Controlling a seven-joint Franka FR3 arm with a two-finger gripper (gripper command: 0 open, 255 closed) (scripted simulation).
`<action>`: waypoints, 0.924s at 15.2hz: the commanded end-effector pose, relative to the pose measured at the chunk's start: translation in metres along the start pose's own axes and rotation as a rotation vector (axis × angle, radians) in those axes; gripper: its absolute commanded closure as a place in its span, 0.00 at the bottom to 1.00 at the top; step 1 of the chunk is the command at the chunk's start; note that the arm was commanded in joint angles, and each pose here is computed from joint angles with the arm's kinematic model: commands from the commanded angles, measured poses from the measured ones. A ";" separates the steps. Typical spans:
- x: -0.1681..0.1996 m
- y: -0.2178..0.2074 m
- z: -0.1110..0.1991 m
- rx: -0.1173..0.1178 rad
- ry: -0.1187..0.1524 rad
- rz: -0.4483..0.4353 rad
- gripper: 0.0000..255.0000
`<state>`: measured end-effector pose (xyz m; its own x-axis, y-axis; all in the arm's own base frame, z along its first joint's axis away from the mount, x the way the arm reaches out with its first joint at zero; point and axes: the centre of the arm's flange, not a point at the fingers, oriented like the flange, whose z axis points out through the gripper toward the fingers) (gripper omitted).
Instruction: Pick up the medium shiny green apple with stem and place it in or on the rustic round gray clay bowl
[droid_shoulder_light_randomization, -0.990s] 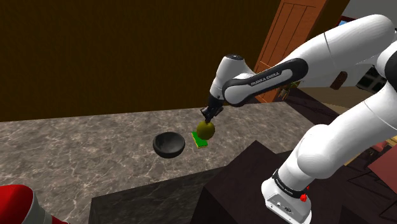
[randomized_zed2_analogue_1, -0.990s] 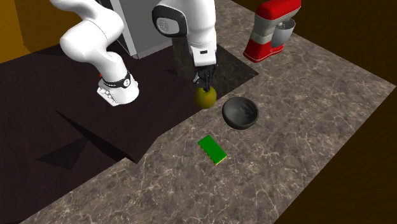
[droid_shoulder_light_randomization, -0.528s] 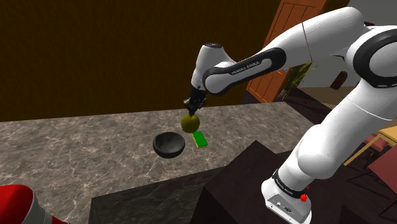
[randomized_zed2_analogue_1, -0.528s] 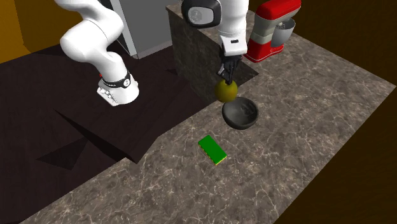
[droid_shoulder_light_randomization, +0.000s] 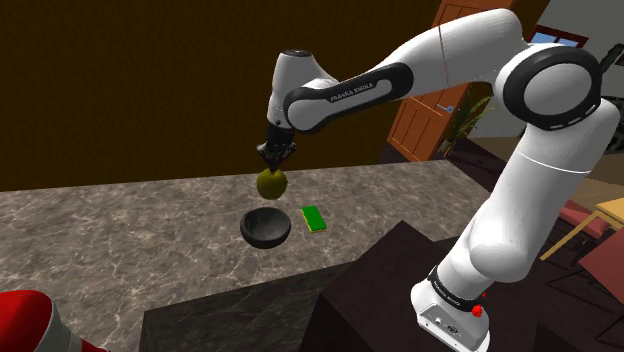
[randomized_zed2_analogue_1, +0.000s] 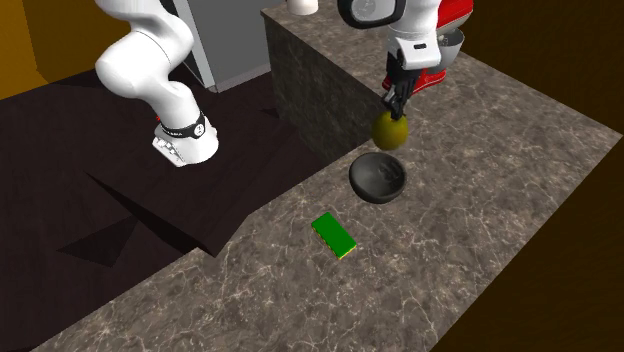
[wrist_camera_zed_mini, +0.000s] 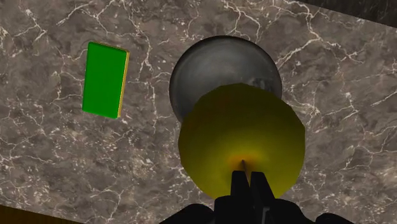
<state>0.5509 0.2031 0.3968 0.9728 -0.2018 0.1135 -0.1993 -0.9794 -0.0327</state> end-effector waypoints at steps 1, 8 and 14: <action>0.003 -0.004 0.006 0.000 0.000 0.001 1.00; -0.001 -0.003 0.042 0.000 0.000 0.000 1.00; -0.005 -0.002 0.074 0.000 0.000 0.000 1.00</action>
<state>0.5548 0.2070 0.3282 0.9728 -0.2023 0.1129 -0.1999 -0.9793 -0.0324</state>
